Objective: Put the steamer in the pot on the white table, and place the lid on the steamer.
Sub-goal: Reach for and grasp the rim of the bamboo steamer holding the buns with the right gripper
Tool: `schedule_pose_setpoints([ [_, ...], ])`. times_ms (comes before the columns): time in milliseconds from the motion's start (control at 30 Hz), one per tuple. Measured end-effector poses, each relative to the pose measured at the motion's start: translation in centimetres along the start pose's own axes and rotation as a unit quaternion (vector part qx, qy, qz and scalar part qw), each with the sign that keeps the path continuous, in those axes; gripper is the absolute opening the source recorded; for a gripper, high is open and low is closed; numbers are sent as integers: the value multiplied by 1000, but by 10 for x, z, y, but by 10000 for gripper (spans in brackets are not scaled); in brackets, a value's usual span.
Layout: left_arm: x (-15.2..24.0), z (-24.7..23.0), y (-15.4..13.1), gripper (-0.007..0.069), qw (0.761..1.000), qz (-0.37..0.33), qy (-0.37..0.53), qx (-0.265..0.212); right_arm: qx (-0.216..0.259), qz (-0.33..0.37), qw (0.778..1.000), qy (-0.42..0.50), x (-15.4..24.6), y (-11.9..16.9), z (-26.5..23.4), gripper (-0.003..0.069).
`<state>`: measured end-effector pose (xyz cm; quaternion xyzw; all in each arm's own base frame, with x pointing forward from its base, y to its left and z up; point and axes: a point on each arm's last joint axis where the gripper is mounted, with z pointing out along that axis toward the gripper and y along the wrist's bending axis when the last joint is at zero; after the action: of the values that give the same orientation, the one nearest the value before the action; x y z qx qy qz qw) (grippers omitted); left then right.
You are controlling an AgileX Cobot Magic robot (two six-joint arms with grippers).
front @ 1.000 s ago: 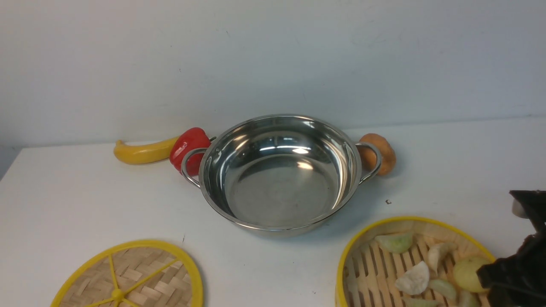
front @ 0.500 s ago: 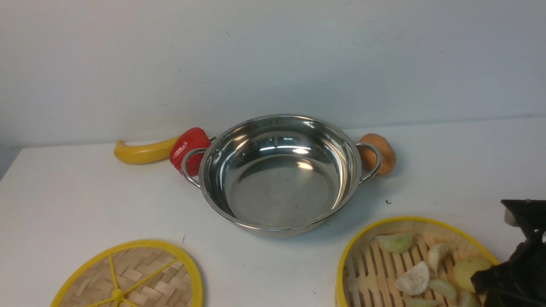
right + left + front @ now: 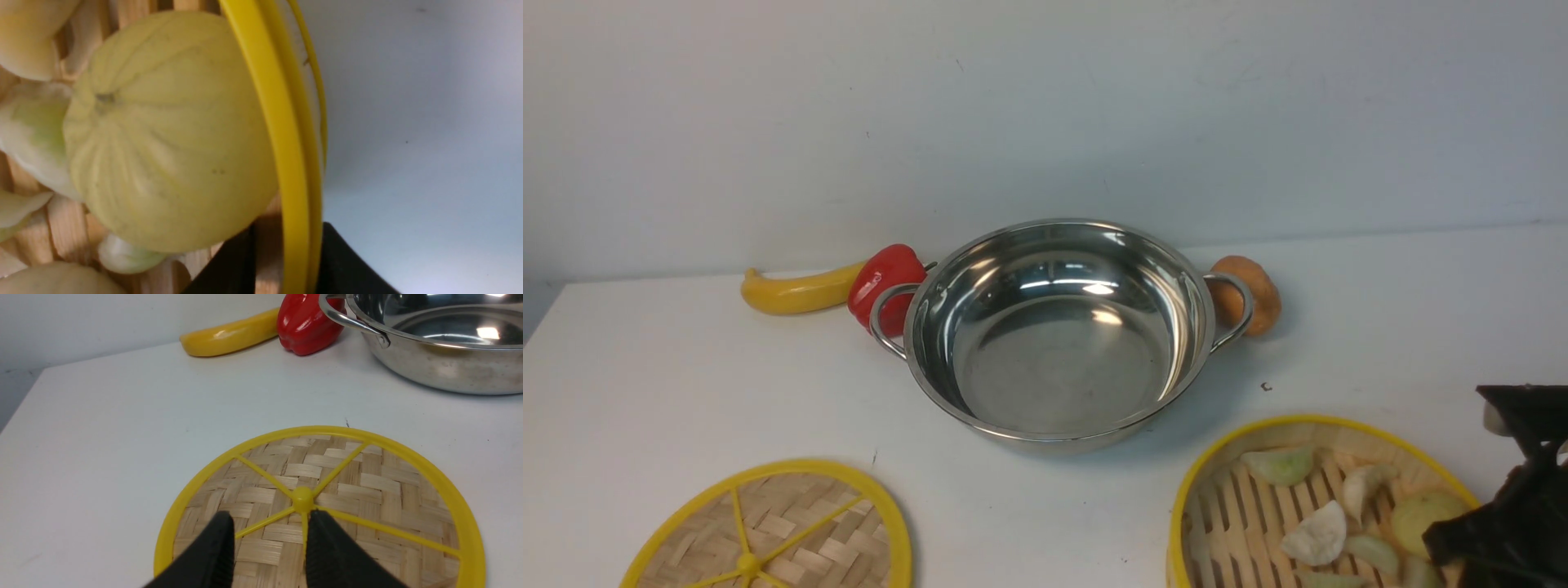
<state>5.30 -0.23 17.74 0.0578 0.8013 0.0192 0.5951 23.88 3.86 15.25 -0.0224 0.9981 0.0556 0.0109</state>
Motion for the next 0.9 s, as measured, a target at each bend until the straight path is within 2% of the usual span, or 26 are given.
schedule_pose_setpoints([
  [200, 0, 0, 0, 242, 1000, 0, 0, 0, 8, -19, 1000, 2, -1, -1, -1, 88],
  [633, 0, 0, 0, 242, 1000, 0, 0, 0, 21, -43, 999, 13, -5, -2, -9, 67],
  [900, 0, 0, 0, 242, 1000, 0, 0, 0, 29, -60, 998, -11, -29, 4, -62, 66],
])
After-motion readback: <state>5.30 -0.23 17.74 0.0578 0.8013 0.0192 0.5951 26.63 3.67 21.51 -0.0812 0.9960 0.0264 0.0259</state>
